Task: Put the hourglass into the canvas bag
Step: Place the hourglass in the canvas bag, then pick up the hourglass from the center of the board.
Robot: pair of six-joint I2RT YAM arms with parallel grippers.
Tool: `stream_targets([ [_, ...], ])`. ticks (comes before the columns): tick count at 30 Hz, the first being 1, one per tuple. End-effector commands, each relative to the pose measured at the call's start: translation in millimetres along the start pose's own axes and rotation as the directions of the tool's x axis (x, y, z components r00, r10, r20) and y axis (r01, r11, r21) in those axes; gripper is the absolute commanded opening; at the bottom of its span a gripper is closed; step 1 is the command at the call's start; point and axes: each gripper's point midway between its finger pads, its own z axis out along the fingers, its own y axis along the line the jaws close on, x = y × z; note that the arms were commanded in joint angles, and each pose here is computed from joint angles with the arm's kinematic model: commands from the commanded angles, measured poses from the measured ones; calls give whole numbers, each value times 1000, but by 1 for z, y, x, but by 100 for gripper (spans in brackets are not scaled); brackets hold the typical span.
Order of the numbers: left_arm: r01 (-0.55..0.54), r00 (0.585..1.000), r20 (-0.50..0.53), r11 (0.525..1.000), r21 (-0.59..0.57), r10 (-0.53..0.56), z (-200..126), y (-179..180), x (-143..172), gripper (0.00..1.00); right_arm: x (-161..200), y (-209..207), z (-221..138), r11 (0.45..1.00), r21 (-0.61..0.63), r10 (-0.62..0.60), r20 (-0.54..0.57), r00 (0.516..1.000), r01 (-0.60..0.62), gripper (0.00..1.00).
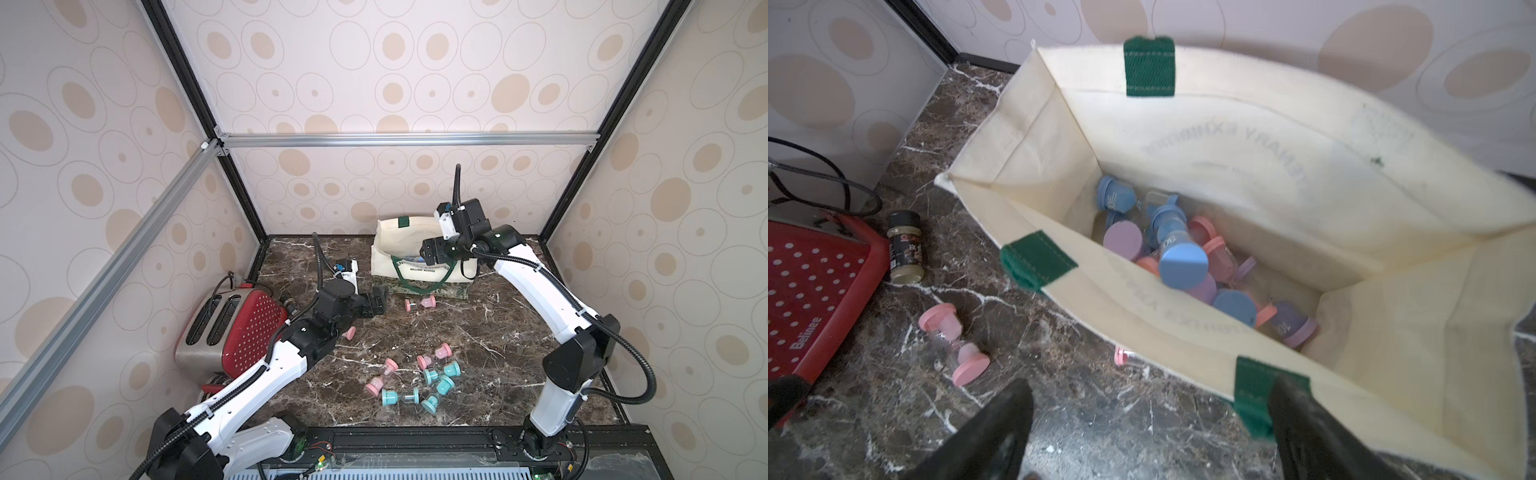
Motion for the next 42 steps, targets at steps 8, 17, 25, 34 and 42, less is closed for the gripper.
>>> stream_targets([
  [8, -49, 993, -110, 998, 38, 53, -20, 4, 31, 97, 120, 21, -18, 987, 158, 63, -278, 958, -19, 93],
  [17, -52, 981, -182, 998, 46, 60, -25, 11, 55, 98, 215, 30, -23, 954, 272, 228, -400, 888, -122, 93],
  [25, -37, 974, -220, 997, 70, 51, -23, 12, 71, 97, 266, 39, -4, 933, 292, 322, -425, 846, -208, 88],
  [34, -23, 976, -215, 998, 60, 35, -23, 18, 79, 97, 290, 47, 28, 926, 276, 360, -435, 826, -258, 79],
  [42, -27, 977, -208, 998, 52, 37, -24, 20, 78, 98, 294, 39, 40, 918, 321, 356, -416, 837, -230, 79],
])
